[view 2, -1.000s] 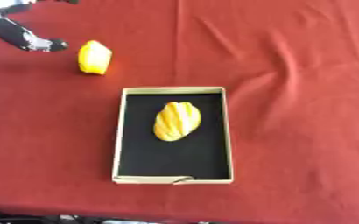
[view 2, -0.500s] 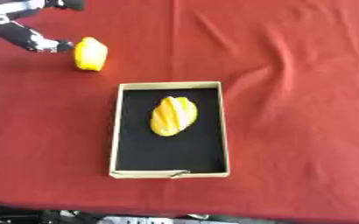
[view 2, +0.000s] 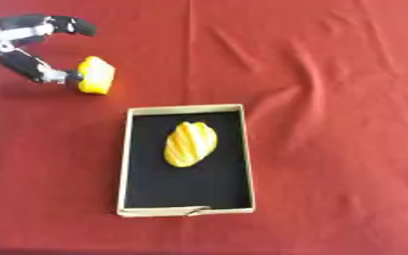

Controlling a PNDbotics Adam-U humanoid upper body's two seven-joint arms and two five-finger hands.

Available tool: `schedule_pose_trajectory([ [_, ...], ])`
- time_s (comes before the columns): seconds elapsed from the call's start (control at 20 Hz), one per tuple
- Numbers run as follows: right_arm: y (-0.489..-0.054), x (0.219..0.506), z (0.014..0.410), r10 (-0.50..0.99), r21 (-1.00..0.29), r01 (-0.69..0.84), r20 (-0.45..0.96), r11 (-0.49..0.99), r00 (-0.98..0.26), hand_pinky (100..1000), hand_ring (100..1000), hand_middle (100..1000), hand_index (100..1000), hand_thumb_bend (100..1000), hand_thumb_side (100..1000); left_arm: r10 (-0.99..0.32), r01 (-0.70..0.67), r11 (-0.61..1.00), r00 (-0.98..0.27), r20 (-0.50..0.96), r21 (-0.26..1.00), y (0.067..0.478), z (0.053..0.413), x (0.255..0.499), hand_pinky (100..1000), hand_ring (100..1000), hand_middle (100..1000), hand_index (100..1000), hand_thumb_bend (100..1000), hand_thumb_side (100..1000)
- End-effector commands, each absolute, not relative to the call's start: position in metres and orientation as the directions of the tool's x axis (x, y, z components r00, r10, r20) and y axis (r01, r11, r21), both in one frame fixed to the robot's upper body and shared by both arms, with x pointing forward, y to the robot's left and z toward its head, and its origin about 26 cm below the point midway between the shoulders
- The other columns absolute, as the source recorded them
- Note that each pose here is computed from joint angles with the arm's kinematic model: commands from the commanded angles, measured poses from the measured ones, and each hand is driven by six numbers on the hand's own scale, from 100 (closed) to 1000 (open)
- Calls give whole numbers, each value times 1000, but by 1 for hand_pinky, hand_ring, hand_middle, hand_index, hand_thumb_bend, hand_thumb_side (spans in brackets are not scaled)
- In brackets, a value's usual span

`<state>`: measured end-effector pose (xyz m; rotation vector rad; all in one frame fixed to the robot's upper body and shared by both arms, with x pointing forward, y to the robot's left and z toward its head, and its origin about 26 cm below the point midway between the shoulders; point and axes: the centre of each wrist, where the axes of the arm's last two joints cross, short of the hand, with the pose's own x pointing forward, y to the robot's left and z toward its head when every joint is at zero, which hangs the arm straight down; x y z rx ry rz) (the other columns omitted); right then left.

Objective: Pick up objects on the table and place them in the box.

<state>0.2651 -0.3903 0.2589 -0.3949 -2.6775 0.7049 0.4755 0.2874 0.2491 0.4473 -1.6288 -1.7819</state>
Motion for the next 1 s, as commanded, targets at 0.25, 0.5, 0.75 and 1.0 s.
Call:
schedule_pose_trajectory([
  [0.25, -388, 263, 268, 335, -519, 173, 237, 837, -912, 961, 951, 765, 822, 100, 511, -486, 224, -318, -873, 45, 921, 275, 255, 479, 1000, 979, 967, 969, 410, 559],
  [0.5, -387, 264, 268, 327, -518, 162, 246, 840, -912, 964, 953, 764, 822, 100, 515, -513, 238, -337, -858, 35, 911, 271, 251, 482, 980, 967, 948, 961, 436, 505],
  [0.75, -387, 264, 267, 326, -516, 156, 257, 842, -910, 967, 954, 764, 821, 100, 518, -530, 238, -343, -848, 22, 909, 273, 242, 484, 928, 925, 909, 937, 341, 282],
  [1.0, -387, 264, 266, 323, -519, 148, 266, 842, -908, 969, 955, 763, 822, 100, 516, -531, 235, -313, -847, 36, 920, 271, 241, 485, 893, 885, 868, 899, 176, 287],
])
